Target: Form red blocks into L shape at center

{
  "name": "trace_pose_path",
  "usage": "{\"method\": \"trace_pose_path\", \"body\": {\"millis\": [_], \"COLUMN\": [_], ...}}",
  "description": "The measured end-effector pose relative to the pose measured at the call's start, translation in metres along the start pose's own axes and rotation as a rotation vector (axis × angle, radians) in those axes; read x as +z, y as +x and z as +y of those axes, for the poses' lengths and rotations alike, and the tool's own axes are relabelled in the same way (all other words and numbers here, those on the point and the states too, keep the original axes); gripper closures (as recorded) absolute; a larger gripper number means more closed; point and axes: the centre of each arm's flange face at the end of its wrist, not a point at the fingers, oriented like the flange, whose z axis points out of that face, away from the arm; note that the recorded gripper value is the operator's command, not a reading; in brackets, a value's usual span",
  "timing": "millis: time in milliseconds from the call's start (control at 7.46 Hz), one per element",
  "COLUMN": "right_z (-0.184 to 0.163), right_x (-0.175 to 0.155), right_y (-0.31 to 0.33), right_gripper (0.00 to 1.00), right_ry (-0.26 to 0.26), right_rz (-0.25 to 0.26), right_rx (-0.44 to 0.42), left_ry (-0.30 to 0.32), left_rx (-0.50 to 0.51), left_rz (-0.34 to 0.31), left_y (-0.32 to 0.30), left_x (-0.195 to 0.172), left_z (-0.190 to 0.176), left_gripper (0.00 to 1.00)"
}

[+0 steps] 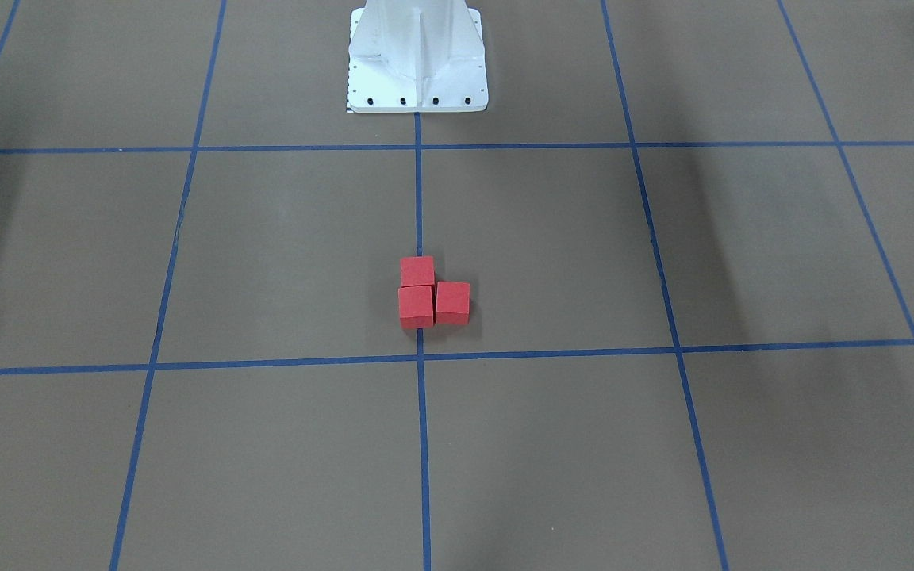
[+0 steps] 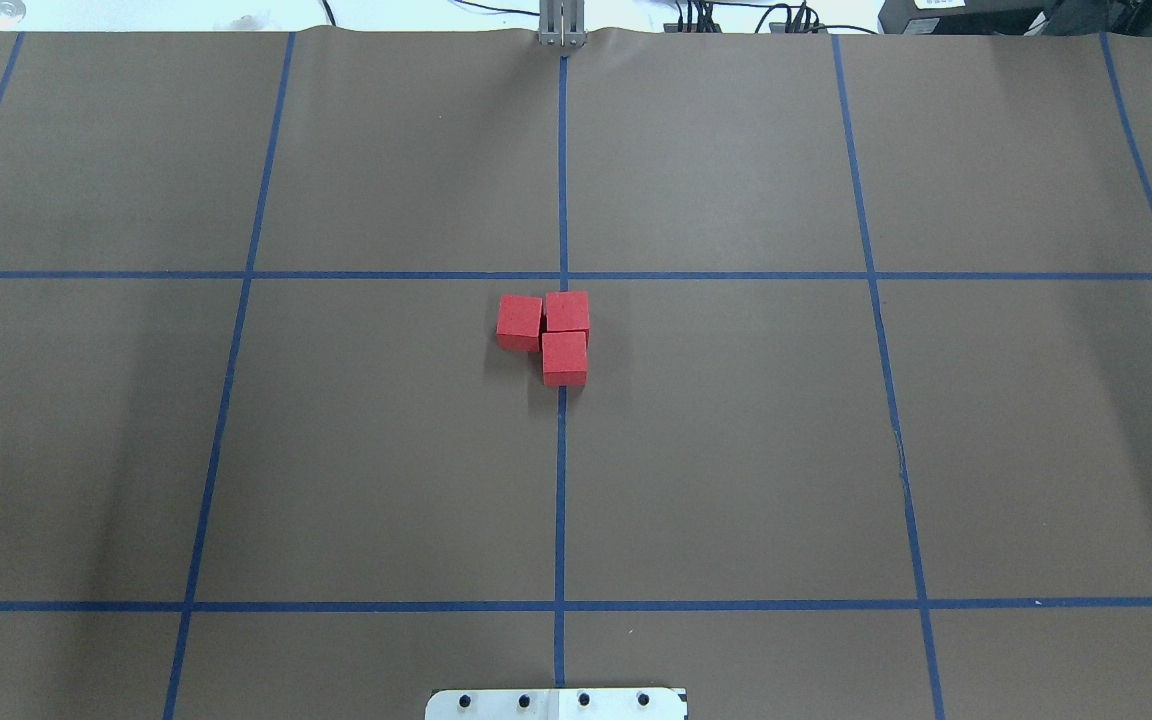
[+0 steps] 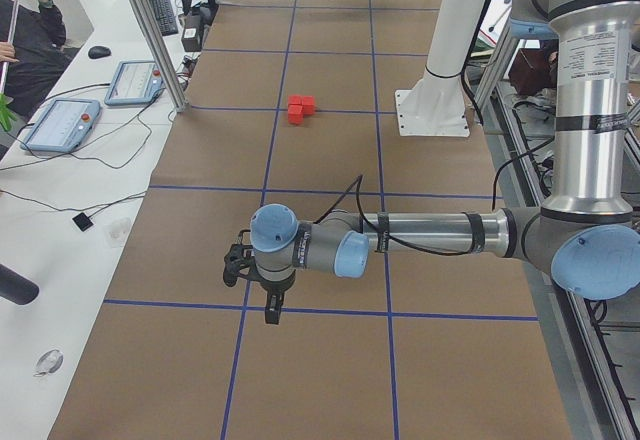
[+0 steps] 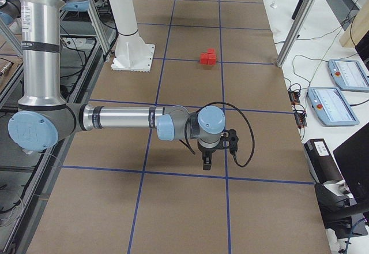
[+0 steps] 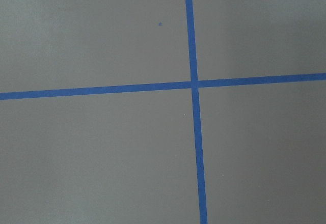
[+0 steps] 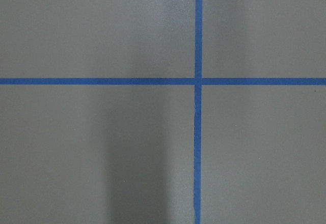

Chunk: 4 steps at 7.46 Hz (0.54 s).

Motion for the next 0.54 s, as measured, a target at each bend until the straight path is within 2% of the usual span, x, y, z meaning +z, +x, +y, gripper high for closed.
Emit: {"method": "trace_pose_path", "body": {"millis": [536], "right_z": [-0.0008], "right_x": [0.0021], "right_y": [-0.004], "right_gripper": [0.01], "right_ry": [-0.004], "right_rz": [0.0], "right_rx": [-0.008], "left_ry": [-0.001], "left_rx": [-0.001], "left_rz": [-0.001], "left_y": [-0.0002], "left_x": [0.0005], "left_z": [0.0003], "left_gripper": [0.0]}}
